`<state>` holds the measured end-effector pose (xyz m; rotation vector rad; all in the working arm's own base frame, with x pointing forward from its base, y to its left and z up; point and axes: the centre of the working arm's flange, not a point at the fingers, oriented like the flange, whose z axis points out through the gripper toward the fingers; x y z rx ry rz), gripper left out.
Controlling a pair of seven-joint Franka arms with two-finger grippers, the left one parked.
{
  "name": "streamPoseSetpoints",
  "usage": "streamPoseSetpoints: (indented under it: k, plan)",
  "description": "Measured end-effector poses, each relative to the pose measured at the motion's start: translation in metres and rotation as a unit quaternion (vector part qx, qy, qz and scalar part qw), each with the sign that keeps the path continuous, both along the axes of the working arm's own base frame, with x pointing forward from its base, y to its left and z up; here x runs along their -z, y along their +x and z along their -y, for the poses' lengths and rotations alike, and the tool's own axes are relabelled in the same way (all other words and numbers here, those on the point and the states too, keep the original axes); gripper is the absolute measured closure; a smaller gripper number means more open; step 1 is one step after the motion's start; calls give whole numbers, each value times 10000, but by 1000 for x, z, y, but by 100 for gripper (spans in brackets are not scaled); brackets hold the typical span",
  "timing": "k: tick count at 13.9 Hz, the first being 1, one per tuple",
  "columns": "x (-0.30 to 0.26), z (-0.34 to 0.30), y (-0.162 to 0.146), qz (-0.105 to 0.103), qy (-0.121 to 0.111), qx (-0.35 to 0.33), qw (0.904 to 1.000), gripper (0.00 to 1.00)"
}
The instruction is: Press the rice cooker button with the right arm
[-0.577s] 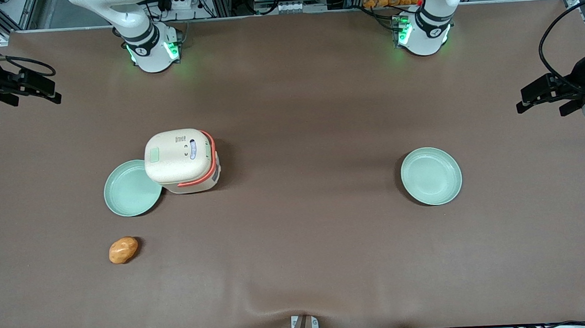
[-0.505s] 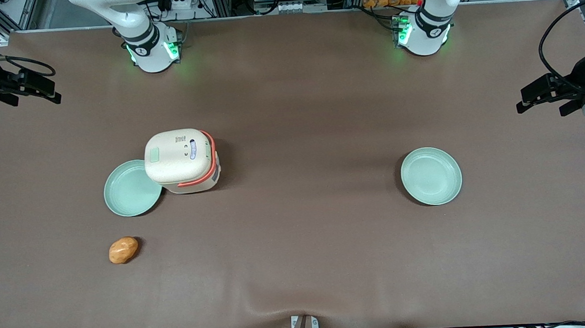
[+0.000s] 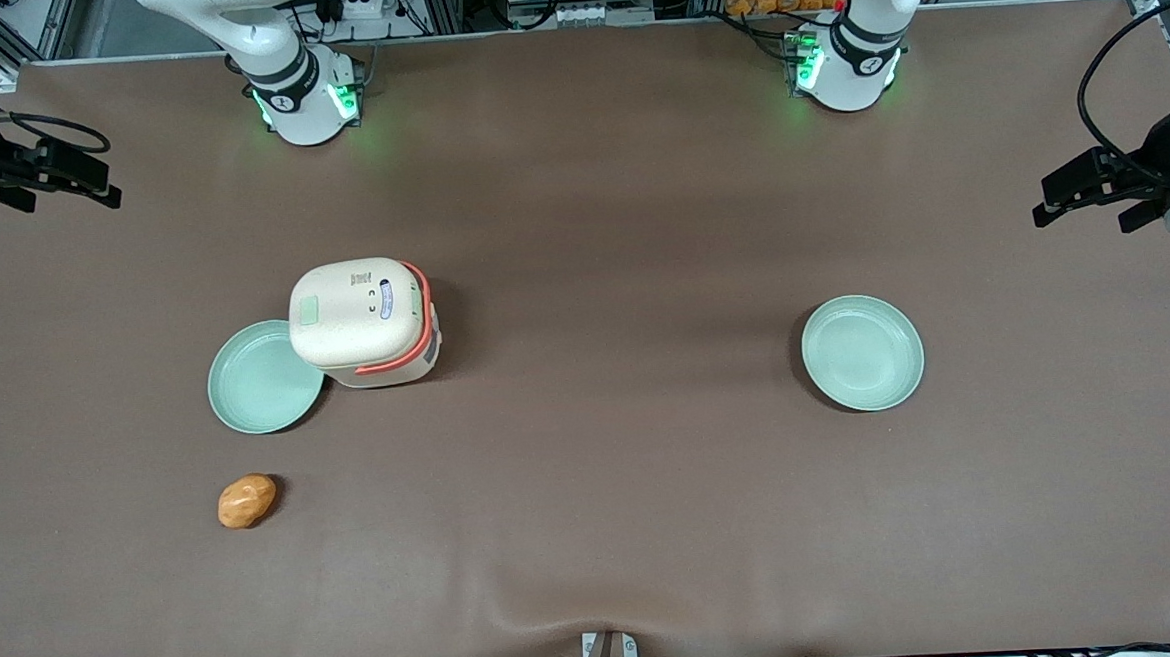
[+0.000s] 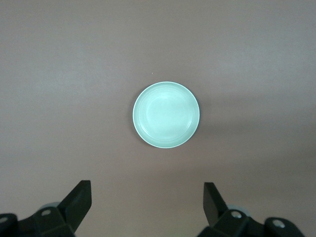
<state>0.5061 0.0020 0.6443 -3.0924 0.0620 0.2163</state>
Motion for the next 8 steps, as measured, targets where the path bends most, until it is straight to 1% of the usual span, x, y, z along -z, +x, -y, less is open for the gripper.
streamPoseSetpoints:
  k: [5, 7, 8]
  plan:
    - [4, -4, 3, -14, -35, -45, 10000, 0]
    - [14, -14, 12, -17, -39, -127, 9999, 0]
    - [24, -20, 19, -51, -42, -179, 9998, 0]
